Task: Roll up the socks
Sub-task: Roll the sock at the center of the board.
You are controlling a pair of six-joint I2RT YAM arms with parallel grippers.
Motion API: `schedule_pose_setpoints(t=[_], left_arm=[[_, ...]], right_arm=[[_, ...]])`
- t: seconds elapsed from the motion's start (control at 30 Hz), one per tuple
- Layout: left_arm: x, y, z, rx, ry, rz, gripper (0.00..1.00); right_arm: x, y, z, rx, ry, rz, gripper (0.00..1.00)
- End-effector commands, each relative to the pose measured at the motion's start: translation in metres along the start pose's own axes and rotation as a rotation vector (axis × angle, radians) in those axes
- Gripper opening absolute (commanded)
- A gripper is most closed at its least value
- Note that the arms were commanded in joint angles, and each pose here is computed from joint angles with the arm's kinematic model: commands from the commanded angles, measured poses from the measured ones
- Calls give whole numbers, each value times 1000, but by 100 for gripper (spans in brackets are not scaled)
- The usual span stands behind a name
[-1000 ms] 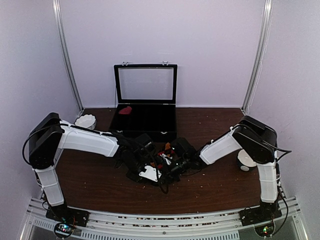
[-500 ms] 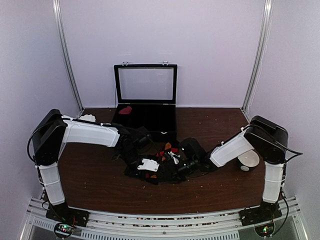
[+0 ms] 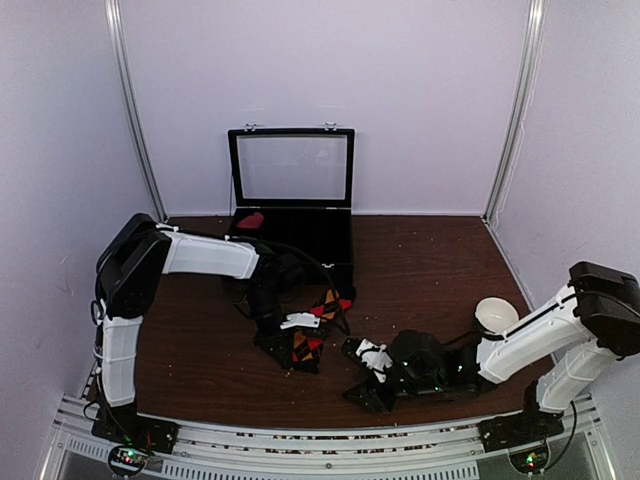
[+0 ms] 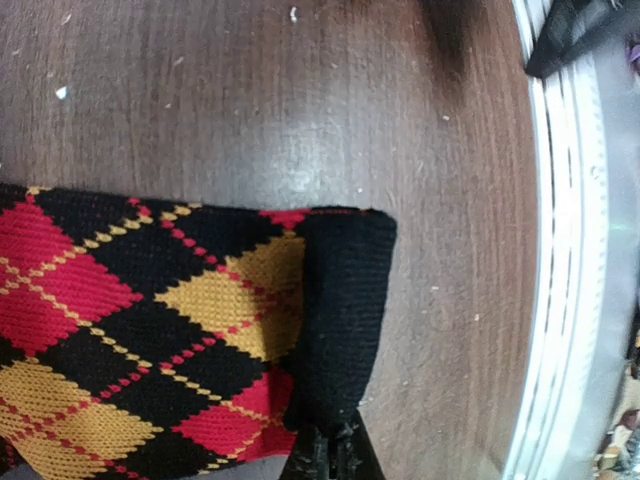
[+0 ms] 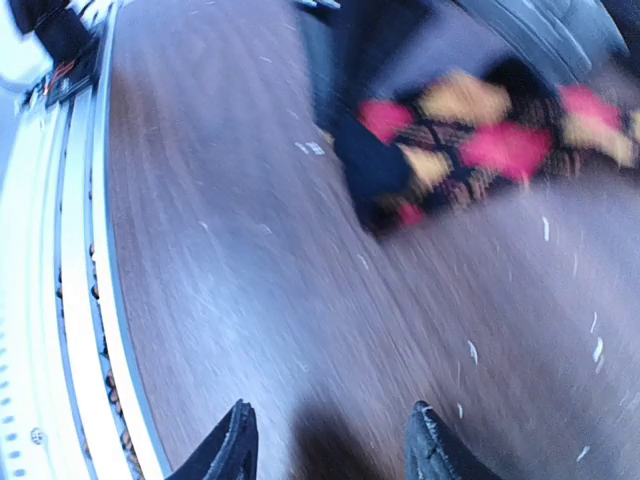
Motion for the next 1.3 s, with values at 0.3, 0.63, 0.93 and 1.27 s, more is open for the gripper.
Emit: schedule_pose_setpoints(t=[0.3,0.63,0.93,1.27], left_arm=[[-4,7,0,119,16,-88,0],[-4,8,-2,121,27,-73,0],[-4,10,-5,126,16,-75,0],[-4,10,-5,130,10,-70,0]], right_arm=[[-70,29,40,147,-5,-733,49],[-77,8,72,148,54,-786,47],[-60,1,83,125,95,-757,34],[-45,-7,96,86,148,-662,26]])
Point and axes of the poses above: each gripper's point midway between its finger pads, its own z axis out along the fingers, its own y axis along the line the jaws close on, x = y × z, the point moved 8 cm from there along -z, back along the fingers, and after that the axes turned 7 degrees about -z, right-handed, at the moved point
